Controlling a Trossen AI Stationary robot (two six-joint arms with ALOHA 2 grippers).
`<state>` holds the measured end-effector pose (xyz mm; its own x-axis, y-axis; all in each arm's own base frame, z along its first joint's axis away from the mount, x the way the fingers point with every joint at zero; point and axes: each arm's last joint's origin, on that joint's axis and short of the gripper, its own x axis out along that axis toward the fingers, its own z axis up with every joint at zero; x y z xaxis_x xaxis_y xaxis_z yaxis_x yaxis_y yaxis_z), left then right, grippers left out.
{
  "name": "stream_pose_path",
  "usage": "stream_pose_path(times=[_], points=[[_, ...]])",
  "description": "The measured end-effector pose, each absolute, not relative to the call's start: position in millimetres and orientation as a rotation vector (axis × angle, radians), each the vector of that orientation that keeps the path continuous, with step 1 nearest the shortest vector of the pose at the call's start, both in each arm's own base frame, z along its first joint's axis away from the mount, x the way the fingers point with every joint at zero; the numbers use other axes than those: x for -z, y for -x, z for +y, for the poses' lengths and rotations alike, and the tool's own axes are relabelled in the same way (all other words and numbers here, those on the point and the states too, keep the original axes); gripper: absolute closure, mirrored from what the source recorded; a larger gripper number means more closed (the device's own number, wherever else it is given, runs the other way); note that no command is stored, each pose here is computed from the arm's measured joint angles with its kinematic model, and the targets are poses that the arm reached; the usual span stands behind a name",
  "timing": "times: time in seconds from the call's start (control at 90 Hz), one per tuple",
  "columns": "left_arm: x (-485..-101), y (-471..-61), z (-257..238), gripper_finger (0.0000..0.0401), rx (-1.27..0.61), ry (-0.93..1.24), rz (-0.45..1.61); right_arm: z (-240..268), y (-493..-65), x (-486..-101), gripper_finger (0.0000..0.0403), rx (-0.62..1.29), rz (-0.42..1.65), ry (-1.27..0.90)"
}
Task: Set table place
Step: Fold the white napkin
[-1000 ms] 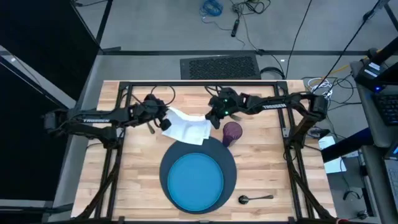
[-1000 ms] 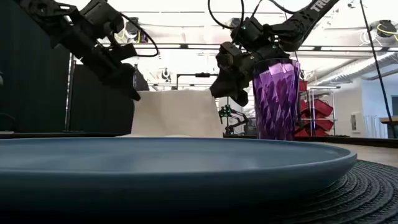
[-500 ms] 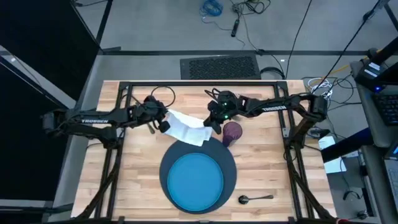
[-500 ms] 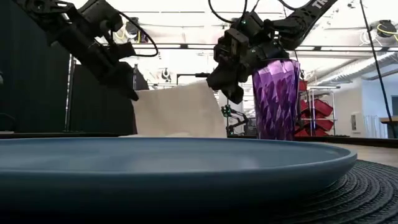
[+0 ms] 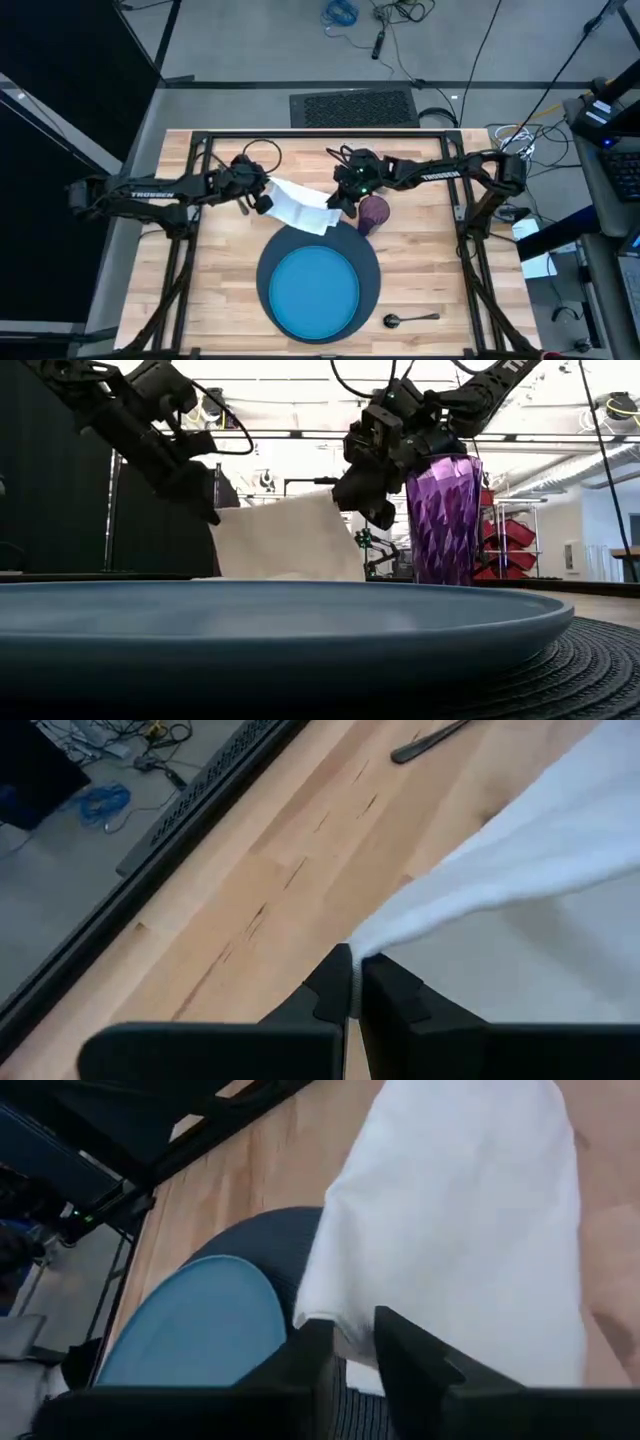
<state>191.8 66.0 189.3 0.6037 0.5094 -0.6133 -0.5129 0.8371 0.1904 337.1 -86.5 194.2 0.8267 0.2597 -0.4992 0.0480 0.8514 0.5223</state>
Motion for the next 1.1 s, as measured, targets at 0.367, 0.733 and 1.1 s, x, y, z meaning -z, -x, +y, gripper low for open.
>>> stream_pose_path(times=[0.367, 0.733, 1.1], points=[[-186.6, -190.0, 64.6, 0.0401, -0.566, 0.021, 0.742, -88.9, -340.1, -202.1, 0.0242, -0.184, 0.566, -0.506], [-179.4, -194.6, 50.1, 0.0401, -0.442, 0.122, 0.778, -112.3, -350.1, -237.0, 0.0245, -0.14, 0.475, -0.465], [-165.4, -186.3, 48.6, 0.0401, -0.43, 0.098, 0.956, -113.1, -349.6, -240.4, 0.0245, -0.131, 0.535, -0.484]])
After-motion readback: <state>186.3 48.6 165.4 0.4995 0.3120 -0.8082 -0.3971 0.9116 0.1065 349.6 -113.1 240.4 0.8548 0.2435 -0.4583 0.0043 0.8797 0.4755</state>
